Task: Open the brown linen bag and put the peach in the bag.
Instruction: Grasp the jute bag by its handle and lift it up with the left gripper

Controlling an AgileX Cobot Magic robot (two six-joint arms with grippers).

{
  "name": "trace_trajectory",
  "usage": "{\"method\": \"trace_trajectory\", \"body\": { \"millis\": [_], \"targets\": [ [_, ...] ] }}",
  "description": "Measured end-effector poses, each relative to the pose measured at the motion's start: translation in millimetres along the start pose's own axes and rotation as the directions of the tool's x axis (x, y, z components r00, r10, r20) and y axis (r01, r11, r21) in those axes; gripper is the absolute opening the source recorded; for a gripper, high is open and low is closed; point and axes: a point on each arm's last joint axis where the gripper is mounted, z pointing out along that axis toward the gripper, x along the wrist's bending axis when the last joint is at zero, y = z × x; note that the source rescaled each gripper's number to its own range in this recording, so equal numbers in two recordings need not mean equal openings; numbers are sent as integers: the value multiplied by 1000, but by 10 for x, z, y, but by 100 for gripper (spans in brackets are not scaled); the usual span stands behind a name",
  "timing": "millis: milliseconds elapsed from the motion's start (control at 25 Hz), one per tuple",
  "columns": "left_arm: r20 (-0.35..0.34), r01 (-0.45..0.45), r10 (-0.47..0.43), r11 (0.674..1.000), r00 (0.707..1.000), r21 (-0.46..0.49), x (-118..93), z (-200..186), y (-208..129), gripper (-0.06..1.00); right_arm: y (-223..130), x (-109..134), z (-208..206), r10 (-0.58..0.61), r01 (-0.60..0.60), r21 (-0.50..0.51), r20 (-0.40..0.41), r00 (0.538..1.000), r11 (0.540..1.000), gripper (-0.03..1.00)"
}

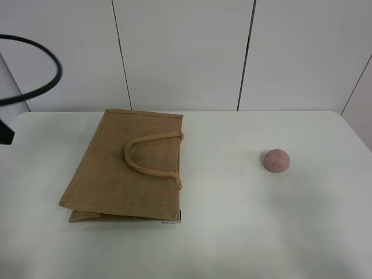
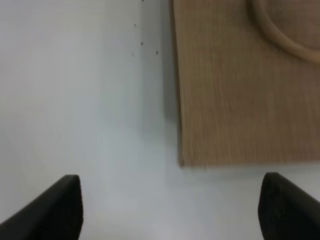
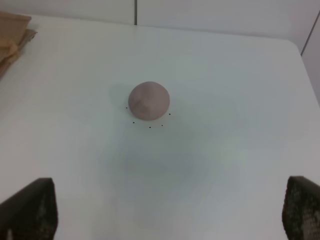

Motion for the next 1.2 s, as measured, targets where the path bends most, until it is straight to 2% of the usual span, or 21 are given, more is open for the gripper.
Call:
{"method": "trace_trajectory", "body": {
  "millis": [280,520,640,960,1080,1200],
  "targets": [
    [0,4,-4,987,1000,158,22,854,836,100,0,0,0,0,0,0,0,1000,1000,100],
    [47,31,-45,966,998,256,-42,1536,1117,100,0,0,0,0,0,0,0,1000,1000,100],
    [69,7,-28,956,997,295,-211,1790,1139,100,0,0,0,0,0,0,0,1000,1000,100],
    [109,-37,-2,935,994,352,-922,2147,1086,100,0,0,0,0,0,0,0,1000,1000,100],
    [123,-57,15,936,992,346,-1078,2261,1120,100,0,0,0,0,0,0,0,1000,1000,100],
    [121,-53,12,938,993,342,-1112,2409,1162,100,0,0,0,0,0,0,0,1000,1000,100]
  ]
}}
